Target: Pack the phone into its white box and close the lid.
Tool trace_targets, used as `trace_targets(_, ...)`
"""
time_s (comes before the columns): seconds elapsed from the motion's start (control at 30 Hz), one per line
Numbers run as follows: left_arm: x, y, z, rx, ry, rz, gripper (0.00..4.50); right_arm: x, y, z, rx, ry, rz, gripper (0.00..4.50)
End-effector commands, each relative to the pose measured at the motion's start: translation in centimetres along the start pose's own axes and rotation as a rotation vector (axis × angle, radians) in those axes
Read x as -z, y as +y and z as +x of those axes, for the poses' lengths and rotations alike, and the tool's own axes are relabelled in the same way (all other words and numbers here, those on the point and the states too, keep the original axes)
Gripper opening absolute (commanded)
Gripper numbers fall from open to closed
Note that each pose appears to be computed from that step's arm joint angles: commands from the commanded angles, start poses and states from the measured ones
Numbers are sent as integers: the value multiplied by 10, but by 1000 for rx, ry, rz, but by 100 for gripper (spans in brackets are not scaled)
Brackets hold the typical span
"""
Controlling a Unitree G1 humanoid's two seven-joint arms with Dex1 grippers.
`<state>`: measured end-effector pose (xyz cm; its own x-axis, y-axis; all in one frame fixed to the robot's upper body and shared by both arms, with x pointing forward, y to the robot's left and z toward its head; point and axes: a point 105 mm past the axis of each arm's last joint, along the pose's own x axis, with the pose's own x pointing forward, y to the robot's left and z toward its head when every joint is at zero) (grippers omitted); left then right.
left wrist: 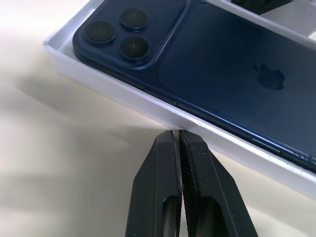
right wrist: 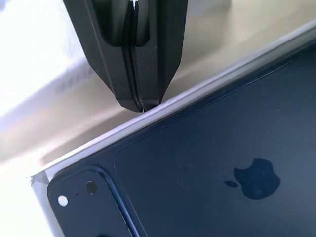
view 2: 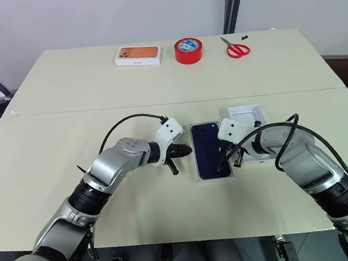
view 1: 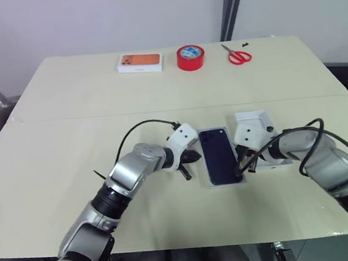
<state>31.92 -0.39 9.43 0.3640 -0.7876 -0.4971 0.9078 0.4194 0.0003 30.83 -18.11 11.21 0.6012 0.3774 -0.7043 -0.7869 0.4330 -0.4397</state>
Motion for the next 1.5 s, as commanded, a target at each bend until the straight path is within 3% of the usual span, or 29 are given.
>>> trace_targets(0.03,-12,-16,5,76,-39,39,23,-19,-3,-11,20,-72,-53,0)
trace_targets(0.1,-12,-13,-1,69,-46,30,23,-20,-7,-18,18,-81,-31,0)
trace_targets(0.13,-12,-11,-4,62,-51,24,20,-21,-9,-23,13,-90,-16,26)
trace_targets(0.23,-12,0,-19,21,-65,15,19,-25,-16,-40,15,-121,36,129)
trace_targets(0.33,-14,11,-39,-18,-107,34,19,-25,-26,-56,37,-140,165,279)
trace_targets(0.6,-9,8,-73,19,-223,149,19,-3,-27,-46,103,-35,591,279)
trace_targets(0.83,5,-9,-79,103,-220,272,19,11,-19,-26,182,73,720,279)
trace_targets(0.93,2,-11,-78,105,-248,251,19,12,-18,-23,194,76,734,192)
trace_targets(1.07,0,-12,-77,101,-266,238,19,10,-16,-21,190,69,741,6)
trace_targets(1.23,2,-9,-79,74,-272,225,19,9,-27,-28,247,55,747,6)
trace_targets(1.3,2,-3,-83,42,-279,208,19,2,-39,-37,279,14,750,6)
trace_targets(1.37,3,9,-90,-23,-295,181,19,-22,-53,-48,254,-145,783,6)
trace_targets(1.5,6,48,-111,-224,-334,105,19,-87,-41,-59,-75,-544,838,6)
